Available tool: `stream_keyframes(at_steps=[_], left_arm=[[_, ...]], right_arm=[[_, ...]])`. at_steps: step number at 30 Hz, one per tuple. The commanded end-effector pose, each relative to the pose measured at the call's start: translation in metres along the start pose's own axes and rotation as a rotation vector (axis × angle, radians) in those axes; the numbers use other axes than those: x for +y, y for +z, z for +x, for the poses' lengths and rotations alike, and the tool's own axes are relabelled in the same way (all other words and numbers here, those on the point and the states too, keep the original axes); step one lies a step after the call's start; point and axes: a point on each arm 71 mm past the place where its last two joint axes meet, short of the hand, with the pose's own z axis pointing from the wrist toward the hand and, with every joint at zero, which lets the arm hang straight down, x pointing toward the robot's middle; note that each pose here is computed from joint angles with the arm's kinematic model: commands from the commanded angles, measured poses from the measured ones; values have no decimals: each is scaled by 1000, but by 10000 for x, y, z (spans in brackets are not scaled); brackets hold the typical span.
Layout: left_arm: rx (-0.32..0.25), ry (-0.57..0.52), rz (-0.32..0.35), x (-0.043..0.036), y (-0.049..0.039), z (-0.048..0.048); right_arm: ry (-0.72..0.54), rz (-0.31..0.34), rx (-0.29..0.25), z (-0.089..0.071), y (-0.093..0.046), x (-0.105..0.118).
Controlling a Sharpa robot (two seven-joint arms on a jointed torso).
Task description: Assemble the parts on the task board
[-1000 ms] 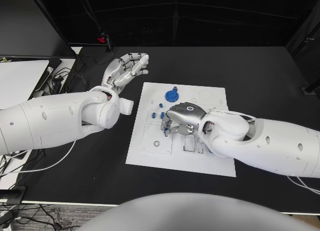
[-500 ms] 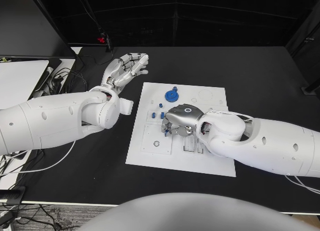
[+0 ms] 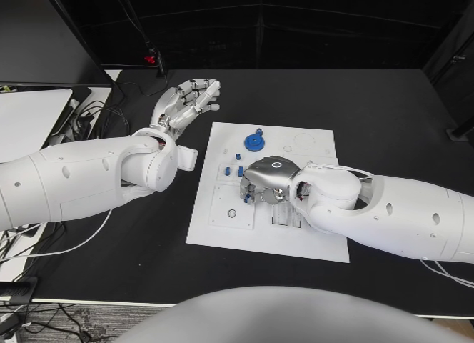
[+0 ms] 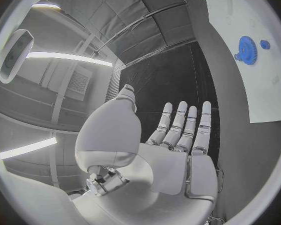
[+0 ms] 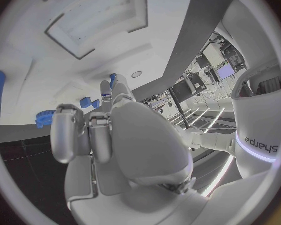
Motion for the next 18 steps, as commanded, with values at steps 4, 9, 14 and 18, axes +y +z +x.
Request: stream_keyframes(at_steps=[4,9,14,18], left_arm=[[6,-7,175,-132,-8,5],[6,-6,175,-132,-8,5],[7,-7,175,-132,-8,6],[6,-7,174,-132,-8,5]], right_arm=[[-8,0,19,16,6,3],[-9,-6,25,35,15,18],[-6,-11,24,53,21,30],[-4,-20,17,57,13,32]])
